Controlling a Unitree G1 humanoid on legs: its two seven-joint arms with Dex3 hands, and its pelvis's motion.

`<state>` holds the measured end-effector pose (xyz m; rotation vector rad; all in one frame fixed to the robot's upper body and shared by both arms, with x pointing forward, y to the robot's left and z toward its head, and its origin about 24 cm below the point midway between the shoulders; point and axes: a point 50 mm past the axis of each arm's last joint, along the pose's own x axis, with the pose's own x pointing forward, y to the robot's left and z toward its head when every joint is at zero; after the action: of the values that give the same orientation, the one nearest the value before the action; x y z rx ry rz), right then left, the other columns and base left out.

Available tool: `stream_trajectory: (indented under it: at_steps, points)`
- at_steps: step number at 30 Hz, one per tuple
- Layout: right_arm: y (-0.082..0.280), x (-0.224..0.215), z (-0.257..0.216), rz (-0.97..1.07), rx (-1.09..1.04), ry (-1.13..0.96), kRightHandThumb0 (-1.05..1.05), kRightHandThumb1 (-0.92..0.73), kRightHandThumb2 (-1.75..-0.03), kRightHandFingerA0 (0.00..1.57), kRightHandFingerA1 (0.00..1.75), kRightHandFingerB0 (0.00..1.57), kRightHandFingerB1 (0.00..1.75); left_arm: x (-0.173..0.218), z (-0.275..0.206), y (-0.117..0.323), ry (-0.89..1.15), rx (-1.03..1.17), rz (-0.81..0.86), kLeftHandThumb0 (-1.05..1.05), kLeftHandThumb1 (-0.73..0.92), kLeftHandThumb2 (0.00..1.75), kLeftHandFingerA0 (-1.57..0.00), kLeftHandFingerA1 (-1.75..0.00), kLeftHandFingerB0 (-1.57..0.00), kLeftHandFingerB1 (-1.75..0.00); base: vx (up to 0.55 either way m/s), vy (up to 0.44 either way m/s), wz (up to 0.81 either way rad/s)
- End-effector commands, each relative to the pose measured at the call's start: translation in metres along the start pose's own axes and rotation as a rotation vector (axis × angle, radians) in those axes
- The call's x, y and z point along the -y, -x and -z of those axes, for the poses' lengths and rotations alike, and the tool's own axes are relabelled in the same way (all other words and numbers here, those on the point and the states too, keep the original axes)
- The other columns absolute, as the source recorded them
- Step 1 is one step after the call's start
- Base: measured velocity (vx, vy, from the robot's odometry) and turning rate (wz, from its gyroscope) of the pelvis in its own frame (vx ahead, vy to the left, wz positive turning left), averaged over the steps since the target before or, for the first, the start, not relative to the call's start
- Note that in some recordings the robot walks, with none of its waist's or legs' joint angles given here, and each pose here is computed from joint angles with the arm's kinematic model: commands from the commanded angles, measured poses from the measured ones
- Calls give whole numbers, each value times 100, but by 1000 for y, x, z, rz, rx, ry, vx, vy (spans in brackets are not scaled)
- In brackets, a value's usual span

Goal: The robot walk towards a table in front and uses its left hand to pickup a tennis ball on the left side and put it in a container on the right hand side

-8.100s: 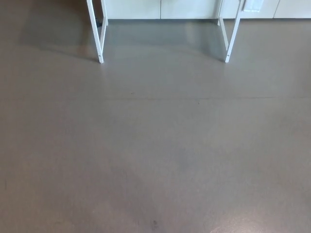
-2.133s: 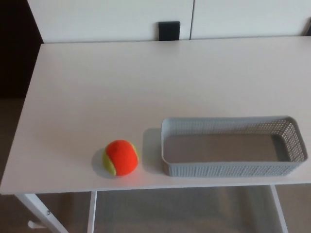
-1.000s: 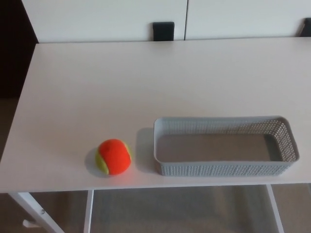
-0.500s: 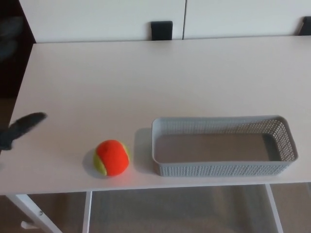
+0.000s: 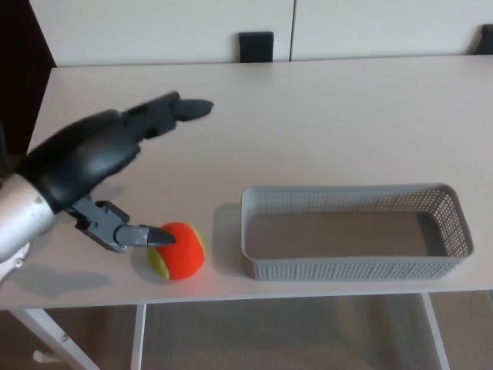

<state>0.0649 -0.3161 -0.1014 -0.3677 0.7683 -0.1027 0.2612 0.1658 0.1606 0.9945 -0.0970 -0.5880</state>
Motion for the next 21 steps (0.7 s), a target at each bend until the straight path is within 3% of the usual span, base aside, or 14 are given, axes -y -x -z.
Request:
stream_trajectory:
  at_steps: [1,5,12,21]
  points:
    - [0,11,-1,19,-17,11,-40,-49,-54,56,50,48,43,5,21,-4,-163,-278,152,-25,26,64,0,-25,-2,-26,0,0,0]
    - [0,12,-5,18,-9,23,-38,-50,-55,54,48,47,42,5,22,-6,-201,-310,183,-37,30,66,0,-13,-3,-17,0,0,0]
    - [-1,11,-6,17,-16,37,-41,-51,-55,55,47,49,41,5,22,-8,-252,-346,202,-41,32,65,0,-7,-5,-14,0,0,0]
    - [1,10,-7,7,-9,48,-42,-51,-55,54,48,48,41,19,23,-13,-300,-343,148,-37,30,66,-1,-21,-6,-26,0,0,0]
